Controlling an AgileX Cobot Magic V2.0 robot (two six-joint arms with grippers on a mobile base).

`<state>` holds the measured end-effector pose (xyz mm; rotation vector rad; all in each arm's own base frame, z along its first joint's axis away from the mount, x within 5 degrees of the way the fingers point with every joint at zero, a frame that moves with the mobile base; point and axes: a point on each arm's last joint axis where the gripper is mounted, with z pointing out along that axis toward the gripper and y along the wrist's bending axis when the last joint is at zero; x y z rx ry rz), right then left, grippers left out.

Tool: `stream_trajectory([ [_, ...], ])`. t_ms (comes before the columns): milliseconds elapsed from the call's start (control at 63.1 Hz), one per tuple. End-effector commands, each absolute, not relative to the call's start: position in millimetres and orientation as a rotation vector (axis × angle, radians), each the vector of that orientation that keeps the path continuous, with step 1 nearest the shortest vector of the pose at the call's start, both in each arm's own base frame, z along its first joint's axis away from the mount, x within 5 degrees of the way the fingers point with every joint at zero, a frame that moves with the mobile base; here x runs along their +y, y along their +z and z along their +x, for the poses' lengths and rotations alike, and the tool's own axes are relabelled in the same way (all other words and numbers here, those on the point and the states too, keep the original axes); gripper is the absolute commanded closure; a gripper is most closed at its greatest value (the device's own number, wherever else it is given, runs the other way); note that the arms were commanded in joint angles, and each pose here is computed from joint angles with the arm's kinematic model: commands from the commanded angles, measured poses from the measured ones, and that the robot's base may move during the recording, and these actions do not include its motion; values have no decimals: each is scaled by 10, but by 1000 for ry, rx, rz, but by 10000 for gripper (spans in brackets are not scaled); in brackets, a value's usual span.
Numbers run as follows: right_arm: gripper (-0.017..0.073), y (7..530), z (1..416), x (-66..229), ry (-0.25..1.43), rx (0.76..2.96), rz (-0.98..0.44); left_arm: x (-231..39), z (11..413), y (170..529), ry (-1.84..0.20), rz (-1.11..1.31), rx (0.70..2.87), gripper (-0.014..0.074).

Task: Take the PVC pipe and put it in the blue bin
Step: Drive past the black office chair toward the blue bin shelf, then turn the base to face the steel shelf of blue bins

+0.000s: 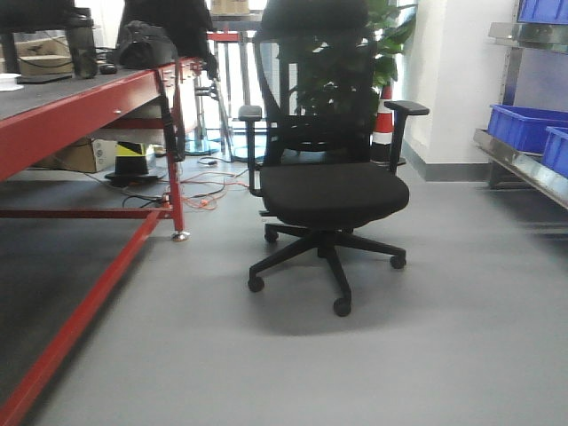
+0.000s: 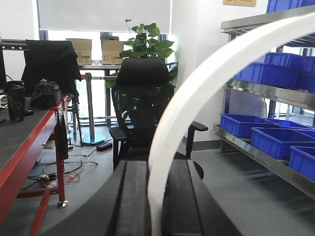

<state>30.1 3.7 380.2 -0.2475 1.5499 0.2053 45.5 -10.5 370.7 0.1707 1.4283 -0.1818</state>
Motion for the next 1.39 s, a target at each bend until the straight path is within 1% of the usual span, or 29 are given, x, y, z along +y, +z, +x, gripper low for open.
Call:
stream_trajectory([
  [0,713,3810,294,35,205,1531,-249,-106,440,3739,-192,173,1395,705],
  [1378,713,3810,294,35,205,1531,-249,-106,440,3739,-192,173,1395,705],
])
